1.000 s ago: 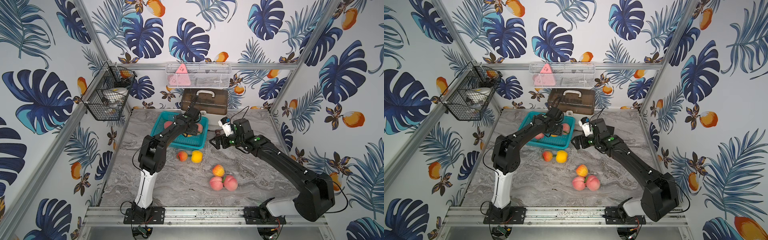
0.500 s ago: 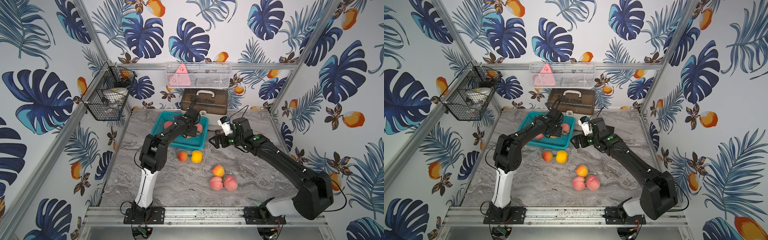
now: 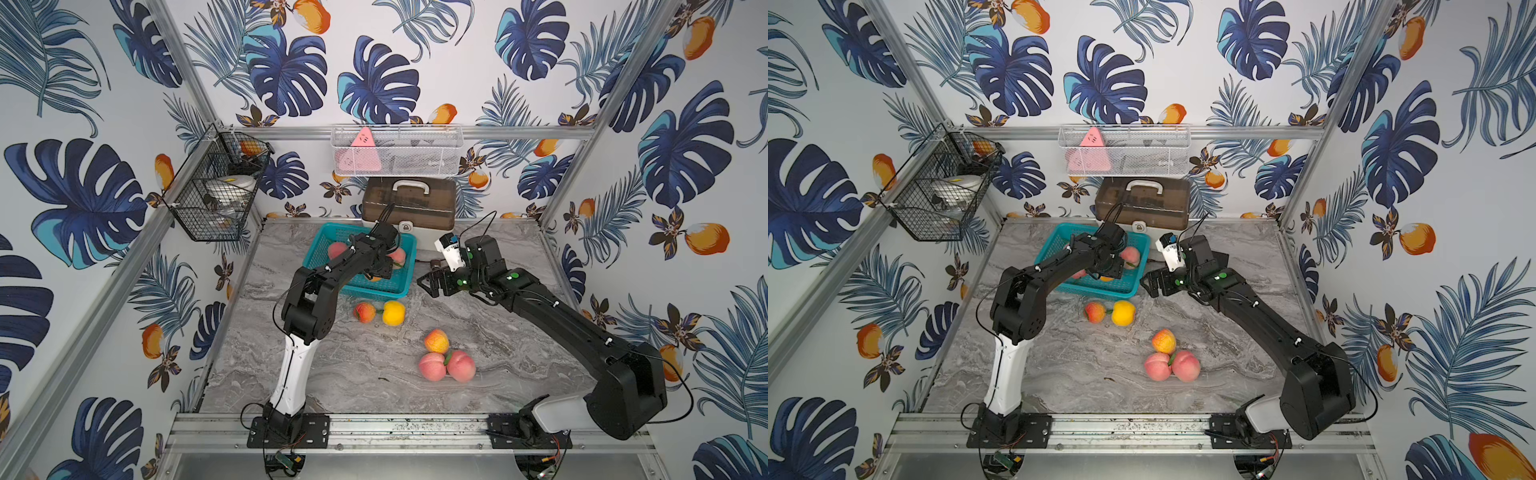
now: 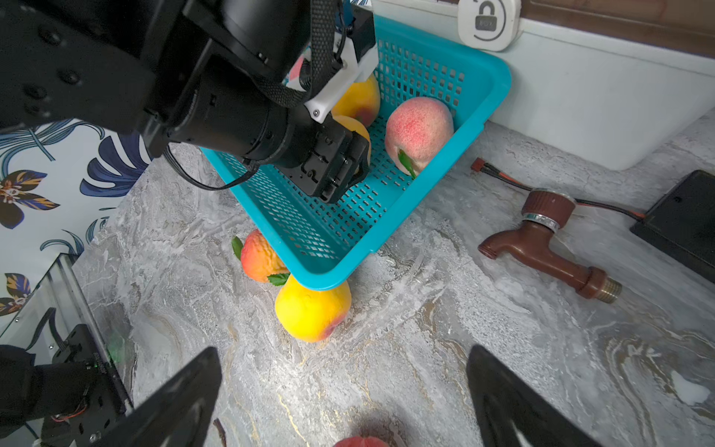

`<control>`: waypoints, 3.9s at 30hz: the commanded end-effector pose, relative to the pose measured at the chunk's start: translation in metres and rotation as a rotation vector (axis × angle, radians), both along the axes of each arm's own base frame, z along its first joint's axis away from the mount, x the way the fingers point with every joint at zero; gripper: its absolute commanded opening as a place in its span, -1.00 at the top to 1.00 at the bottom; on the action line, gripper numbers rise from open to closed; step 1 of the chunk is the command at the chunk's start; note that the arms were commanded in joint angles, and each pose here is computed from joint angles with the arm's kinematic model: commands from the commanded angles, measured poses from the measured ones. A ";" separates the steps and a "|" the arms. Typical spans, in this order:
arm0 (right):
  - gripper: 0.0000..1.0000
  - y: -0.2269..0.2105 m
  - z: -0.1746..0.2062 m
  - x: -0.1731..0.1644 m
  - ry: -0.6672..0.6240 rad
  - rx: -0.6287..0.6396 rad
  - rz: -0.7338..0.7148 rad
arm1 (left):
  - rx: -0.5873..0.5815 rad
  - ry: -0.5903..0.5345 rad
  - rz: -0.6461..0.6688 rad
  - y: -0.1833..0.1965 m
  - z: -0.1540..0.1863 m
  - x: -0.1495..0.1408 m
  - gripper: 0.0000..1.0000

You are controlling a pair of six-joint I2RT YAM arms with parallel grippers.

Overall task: Put the peaches into the basket
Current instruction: Place the peach in the basket, then pick up the peach from the center of the board.

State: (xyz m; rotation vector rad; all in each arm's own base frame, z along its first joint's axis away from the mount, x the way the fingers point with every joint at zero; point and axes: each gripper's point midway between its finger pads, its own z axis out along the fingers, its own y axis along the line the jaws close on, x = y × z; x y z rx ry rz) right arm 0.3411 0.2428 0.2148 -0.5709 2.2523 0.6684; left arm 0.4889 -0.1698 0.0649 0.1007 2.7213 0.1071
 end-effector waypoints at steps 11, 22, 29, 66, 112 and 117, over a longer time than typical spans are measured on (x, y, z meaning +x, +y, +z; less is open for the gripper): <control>-1.00 -0.002 0.006 -0.002 -0.011 0.009 -0.009 | -0.009 0.012 -0.011 -0.002 -0.011 -0.001 -0.36; -1.00 -0.006 0.012 -0.005 -0.019 0.010 -0.016 | -0.007 0.009 -0.010 0.000 -0.008 -0.003 -0.44; -1.00 -0.009 0.014 -0.006 -0.023 0.013 -0.025 | 0.002 -0.006 -0.013 0.001 0.003 -0.003 -0.63; -1.00 -0.067 -0.016 -0.067 0.158 -0.077 -0.216 | -0.131 -0.110 -0.064 0.002 0.092 -0.053 -0.78; -0.99 -0.087 -0.137 -0.191 0.419 -0.160 -0.428 | -0.553 0.037 -0.387 -0.068 0.085 -0.249 -0.92; -0.95 -0.086 -0.145 -0.192 0.425 -0.168 -0.426 | -0.563 0.035 -0.388 -0.072 0.087 -0.246 -0.92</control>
